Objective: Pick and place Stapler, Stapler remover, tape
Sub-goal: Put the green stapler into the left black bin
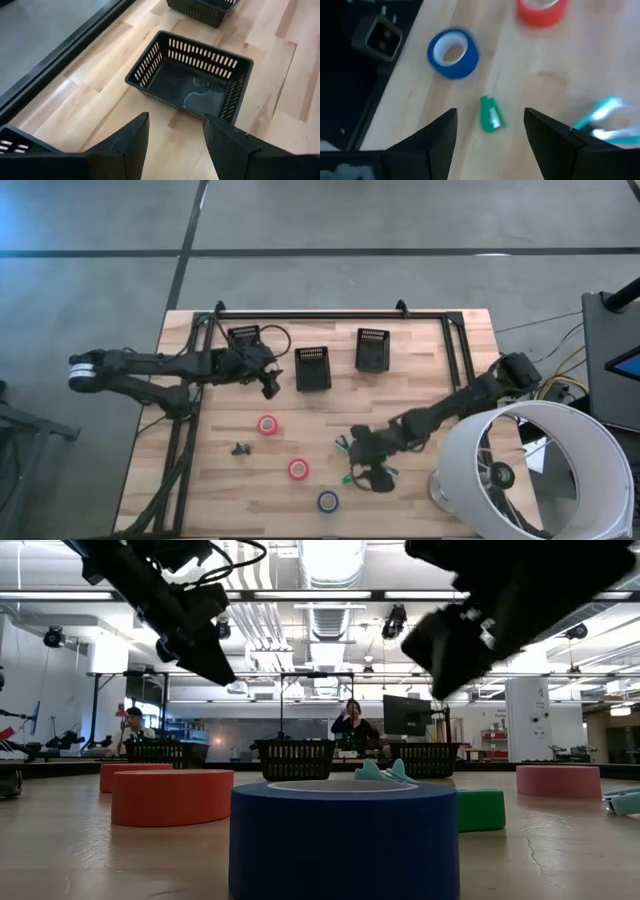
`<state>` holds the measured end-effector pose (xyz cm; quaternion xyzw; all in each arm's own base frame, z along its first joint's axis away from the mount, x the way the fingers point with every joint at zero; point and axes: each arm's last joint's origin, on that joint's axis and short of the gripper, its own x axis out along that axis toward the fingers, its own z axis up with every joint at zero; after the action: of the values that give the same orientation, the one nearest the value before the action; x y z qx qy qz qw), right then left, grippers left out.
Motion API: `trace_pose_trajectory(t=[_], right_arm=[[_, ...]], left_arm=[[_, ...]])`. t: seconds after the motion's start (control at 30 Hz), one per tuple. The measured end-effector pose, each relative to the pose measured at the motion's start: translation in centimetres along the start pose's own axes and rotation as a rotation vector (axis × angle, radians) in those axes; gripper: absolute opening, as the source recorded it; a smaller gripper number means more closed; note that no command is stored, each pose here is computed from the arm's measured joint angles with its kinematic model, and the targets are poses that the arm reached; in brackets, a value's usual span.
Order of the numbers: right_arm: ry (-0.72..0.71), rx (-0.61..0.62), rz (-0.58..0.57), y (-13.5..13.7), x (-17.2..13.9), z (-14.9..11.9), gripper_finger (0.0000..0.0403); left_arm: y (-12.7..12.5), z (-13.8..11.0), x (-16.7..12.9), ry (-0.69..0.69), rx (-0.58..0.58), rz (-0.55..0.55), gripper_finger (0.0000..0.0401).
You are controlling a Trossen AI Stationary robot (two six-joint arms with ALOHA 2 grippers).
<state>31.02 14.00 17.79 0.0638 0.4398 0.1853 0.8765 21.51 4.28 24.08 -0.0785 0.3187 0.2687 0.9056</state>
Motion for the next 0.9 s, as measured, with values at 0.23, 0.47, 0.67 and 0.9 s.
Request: trace_pose_trajectory(t=[0.23, 0.47, 0.67, 0.9], right_arm=[[0.103, -0.015, -0.001, 0.8, 3.8, -1.8, 0.0224], [0.123, -0.030, -0.076, 0.4, 5.6, -2.1, 0.0224], [0.094, -0.059, -0.143, 0.3, 5.4, -1.8, 0.0224], [0.042, -0.099, -0.138, 0.3, 6.2, -1.7, 0.0224]], left_arm=[[-0.4, -0.2, 1.0, 0.018, -0.007, -0.002, 0.0191], [-0.7, -0.4, 1.9, 0.047, 0.000, 0.002, 0.0190], [-0.9, -0.6, 2.4, 0.064, 0.007, 0.007, 0.0190], [-0.9, -0.5, 2.4, 0.055, 0.004, 0.002, 0.0190]])
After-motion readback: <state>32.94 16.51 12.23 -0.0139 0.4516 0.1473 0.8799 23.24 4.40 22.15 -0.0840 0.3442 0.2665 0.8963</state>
